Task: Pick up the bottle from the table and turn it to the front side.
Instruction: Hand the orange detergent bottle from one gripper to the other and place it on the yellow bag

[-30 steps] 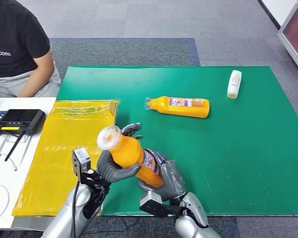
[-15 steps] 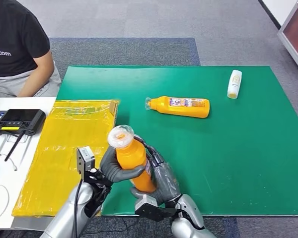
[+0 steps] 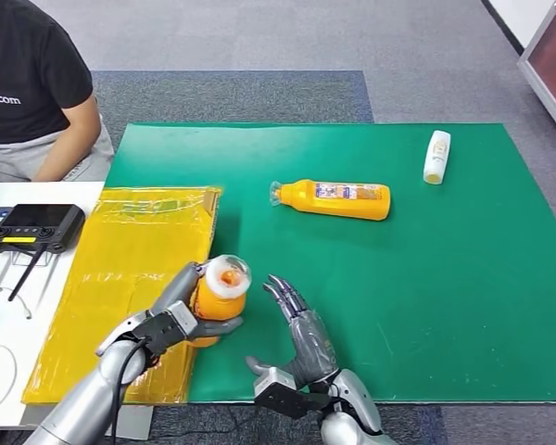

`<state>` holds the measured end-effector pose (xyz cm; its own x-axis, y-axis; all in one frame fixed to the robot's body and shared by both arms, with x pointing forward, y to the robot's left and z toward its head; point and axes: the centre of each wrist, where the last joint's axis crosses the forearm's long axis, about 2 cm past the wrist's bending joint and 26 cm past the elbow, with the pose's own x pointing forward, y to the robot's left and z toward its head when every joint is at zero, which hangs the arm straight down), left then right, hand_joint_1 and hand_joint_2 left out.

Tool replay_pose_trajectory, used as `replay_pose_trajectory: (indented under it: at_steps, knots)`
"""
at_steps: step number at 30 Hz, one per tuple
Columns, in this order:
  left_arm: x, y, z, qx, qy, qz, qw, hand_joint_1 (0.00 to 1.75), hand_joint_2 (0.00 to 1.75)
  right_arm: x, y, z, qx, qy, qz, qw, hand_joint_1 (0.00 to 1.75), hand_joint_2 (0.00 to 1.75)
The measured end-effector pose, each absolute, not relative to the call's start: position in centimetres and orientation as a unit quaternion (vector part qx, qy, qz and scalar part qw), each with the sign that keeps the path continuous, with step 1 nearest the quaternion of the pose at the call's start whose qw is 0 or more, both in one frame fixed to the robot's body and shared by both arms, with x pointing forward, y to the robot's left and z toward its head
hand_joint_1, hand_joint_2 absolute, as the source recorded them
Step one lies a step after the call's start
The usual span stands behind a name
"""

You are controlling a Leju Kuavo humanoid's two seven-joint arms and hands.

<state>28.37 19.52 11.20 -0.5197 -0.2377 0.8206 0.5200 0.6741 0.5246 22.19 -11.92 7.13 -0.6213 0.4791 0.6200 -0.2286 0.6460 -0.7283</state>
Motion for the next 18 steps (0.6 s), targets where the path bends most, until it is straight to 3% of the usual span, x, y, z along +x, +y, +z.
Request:
replay_pose_trajectory:
  at_steps: [11,17,18]
  knots:
    - [29.9,28.3,11.9,0.108,-0.724,-0.515,0.445,1.75,1.75,21.5,-12.5,6.5,-0.08,-0.792,0.409,0.446,0.0,1.75]
    - [29.8,29.3,11.9,0.136,-0.704,-0.543,0.437,1.57,1.75,21.5,-12.6,6.5,-0.079,-0.791,0.408,0.449,0.0,1.75]
    - [29.8,29.3,11.8,0.135,-0.704,-0.544,0.435,1.44,1.75,21.5,-12.6,6.5,-0.078,-0.79,0.409,0.45,0.0,1.75]
